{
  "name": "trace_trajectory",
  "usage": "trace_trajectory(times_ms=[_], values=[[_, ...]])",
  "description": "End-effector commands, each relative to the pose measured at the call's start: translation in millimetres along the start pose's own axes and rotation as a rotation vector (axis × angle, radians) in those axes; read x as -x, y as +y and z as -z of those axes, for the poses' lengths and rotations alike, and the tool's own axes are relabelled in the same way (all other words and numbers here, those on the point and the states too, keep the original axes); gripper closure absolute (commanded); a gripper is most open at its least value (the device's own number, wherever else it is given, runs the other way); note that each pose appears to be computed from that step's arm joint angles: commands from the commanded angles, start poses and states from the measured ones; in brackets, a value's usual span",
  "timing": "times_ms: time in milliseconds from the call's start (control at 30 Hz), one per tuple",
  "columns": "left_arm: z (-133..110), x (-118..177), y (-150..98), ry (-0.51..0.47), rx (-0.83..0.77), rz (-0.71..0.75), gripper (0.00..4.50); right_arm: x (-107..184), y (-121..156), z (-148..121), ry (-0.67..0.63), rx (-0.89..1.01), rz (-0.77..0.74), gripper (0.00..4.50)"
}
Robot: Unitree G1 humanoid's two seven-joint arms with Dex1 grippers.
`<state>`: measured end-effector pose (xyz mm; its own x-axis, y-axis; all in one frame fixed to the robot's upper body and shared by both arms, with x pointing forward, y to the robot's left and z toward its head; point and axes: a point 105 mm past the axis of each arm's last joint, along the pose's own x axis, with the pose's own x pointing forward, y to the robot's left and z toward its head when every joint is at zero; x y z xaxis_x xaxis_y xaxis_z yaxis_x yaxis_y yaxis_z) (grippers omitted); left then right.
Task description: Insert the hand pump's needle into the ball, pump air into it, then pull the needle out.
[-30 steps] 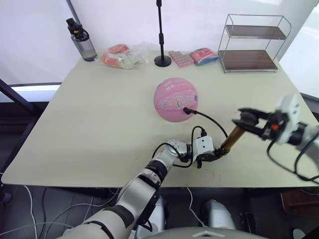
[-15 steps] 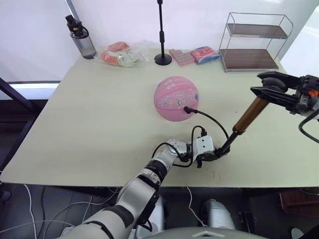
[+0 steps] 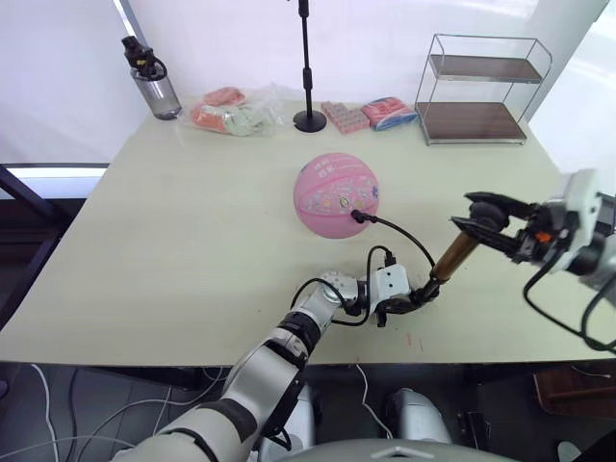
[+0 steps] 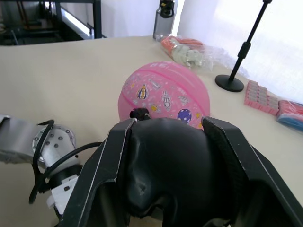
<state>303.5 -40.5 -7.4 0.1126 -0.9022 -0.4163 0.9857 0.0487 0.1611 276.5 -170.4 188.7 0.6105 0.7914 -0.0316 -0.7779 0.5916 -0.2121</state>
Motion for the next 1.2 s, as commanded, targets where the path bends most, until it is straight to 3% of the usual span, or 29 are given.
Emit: trace_trajectory(times_ms=[33, 200, 333, 567, 767, 1000, 1200], values=[[62, 6, -39, 0.21, 0.139, 0.104, 3.47, -2, 8, 62, 0.164, -0.053, 0.023, 2.71], [62, 6, -38, 0.209, 0.14, 0.099, 3.47, -3, 16, 99, 0.192, -0.091, 0.065, 2.71], [62, 7, -38, 0.21, 0.141, 0.097, 3.47, -1, 17, 103, 0.188, -0.058, 0.066, 2.71], [63, 7, -38, 0.209, 0.141, 0.095, 3.47, 1, -1, 7, -0.005, 0.055, 0.002, 2.71], [62, 7, -38, 0.209, 0.136, 0.099, 3.47, 14, -14, -59, -0.075, 0.12, -0.015, 2.71], [61, 6, -37, 0.208, 0.13, 0.102, 3.47, 31, -24, -120, -0.122, 0.157, -0.011, 2.71], [62, 7, -37, 0.213, 0.127, 0.102, 3.47, 34, -26, -134, -0.141, 0.154, -0.003, 2.71]])
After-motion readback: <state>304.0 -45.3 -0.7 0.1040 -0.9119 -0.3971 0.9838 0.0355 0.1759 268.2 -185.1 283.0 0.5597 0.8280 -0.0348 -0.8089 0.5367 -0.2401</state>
